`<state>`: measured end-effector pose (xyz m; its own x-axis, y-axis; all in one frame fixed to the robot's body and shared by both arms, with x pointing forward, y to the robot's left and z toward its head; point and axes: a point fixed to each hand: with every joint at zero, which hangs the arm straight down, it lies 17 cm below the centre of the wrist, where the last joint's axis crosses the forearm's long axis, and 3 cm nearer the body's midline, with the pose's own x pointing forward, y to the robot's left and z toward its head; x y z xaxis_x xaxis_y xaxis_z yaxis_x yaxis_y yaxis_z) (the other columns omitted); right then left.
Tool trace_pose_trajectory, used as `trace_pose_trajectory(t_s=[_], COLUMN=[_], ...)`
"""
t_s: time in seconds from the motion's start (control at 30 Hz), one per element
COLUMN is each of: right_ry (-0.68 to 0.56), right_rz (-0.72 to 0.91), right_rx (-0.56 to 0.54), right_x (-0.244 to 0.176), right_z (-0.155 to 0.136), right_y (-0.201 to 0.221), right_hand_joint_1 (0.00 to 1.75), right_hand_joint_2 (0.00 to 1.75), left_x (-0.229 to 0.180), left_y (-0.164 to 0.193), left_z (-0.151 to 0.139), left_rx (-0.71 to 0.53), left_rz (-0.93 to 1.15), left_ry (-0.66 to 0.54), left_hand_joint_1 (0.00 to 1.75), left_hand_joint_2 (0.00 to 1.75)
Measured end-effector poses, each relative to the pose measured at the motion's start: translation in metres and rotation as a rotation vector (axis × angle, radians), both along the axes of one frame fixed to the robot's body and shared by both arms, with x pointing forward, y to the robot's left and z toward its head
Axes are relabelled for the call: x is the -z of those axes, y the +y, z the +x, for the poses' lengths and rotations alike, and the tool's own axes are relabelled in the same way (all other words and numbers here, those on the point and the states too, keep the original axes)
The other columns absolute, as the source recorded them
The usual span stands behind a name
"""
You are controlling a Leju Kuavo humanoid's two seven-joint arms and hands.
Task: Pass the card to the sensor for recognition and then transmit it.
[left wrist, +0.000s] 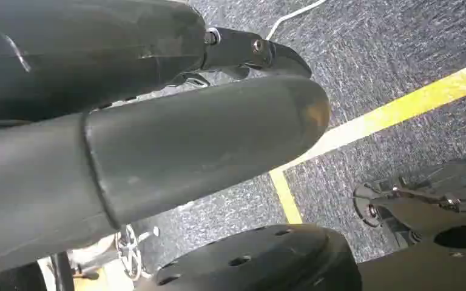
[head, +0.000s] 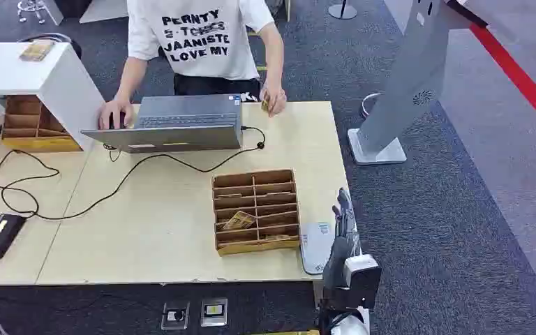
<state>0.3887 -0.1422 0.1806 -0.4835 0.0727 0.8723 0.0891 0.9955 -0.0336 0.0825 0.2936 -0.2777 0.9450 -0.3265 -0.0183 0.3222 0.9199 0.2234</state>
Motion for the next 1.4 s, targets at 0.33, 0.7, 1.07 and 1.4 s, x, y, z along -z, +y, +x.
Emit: trace_pose_trajectory(t_s=[0.33,0.7,1.07,1.4], right_ry=[-0.012,-0.018,-0.087,-0.426], right_rz=[0.009,0.011,-0.183,-0.523], right_rx=[0.0,-0.018,-0.032,0.011], right_x=[-0.006,-0.007,-0.016,-0.065], right_z=[0.005,0.007,0.004,-0.028], right_y=[-0.001,0.005,0.032,0.085], right_hand_joint_1=[0.0,0.0,0.0,0.0], right_hand_joint_2=[0.0,1.75,1.75,1.75], left_x=[0.0,0.001,0.001,0.0], left_y=[0.0,0.002,0.001,0.0], left_z=[-0.002,-0.007,-0.012,-0.002], left_rx=[-0.011,-0.032,-0.042,-0.017], left_rz=[0.002,0.009,0.006,0.001], left_ry=[0.002,0.009,0.014,0.012], left_hand_joint_1=[0.0,0.0,0.0,0.0], left_hand_joint_2=[0.0,0.0,0.0,0.0])
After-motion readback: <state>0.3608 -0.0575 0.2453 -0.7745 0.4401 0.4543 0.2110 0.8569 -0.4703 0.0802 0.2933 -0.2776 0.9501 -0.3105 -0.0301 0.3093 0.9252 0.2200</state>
